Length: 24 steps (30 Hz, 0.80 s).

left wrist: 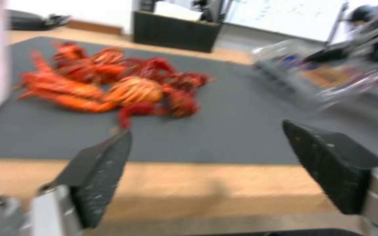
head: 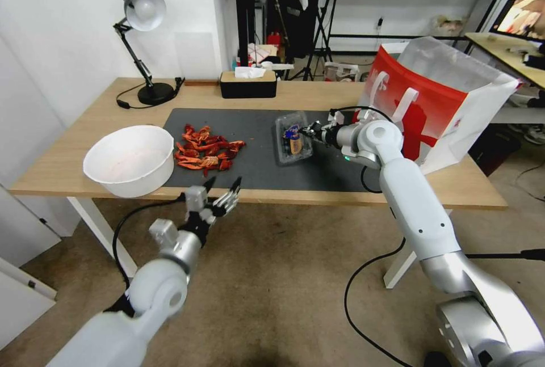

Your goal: Close the takeout container lid, then place the container into the takeout bag.

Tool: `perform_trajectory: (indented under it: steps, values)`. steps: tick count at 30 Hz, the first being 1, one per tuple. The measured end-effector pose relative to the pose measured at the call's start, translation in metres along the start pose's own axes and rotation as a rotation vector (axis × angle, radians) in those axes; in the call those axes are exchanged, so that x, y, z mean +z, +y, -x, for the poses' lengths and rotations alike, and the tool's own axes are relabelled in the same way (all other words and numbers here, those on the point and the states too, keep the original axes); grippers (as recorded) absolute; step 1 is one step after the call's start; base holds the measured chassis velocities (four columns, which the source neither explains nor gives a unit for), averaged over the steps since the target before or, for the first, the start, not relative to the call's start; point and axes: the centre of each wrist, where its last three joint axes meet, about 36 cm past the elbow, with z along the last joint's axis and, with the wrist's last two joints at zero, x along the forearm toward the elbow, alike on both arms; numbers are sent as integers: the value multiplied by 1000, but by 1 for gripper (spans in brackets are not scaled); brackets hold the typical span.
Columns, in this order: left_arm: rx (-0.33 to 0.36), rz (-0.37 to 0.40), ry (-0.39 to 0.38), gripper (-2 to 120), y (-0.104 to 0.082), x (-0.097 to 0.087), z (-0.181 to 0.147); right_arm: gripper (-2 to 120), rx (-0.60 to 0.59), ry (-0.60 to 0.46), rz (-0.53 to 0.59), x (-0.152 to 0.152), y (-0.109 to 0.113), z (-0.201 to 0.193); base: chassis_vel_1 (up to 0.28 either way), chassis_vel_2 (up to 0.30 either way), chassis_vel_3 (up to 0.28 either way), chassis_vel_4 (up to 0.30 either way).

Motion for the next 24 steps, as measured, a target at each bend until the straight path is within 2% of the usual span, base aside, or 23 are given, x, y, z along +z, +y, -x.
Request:
perform_trajectory:
  steps: [1,3,7,15,17,20,23,24]
  values:
    - [-27,7,0,97,-2,4,-3,0,-6,-19,5,-3,-3,-8,0,0,0,0]
    - [-53,10,7,100,-2,8,-7,0,-22,-48,6,-7,-3,-18,0,0,0,0]
    - [-75,15,12,100,0,11,-10,0,-52,-82,-1,-12,2,-30,0,0,0,0]
    - [-113,27,14,100,7,20,-18,0,-165,-212,-51,-35,31,-63,0,0,0,0]
    - [-129,28,14,100,8,26,-23,0,-209,-302,-81,-50,45,-82,0,0,0,0]
    - [-136,27,15,100,8,29,-26,0,-227,-348,-96,-59,52,-94,0,0,0,0]
    - [-153,20,17,100,10,32,-32,0,-250,-452,-123,-78,63,-124,0,0,0,0]
    - [-153,20,17,100,10,32,-32,0,-250,-452,-123,-78,63,-124,0,0,0,0]
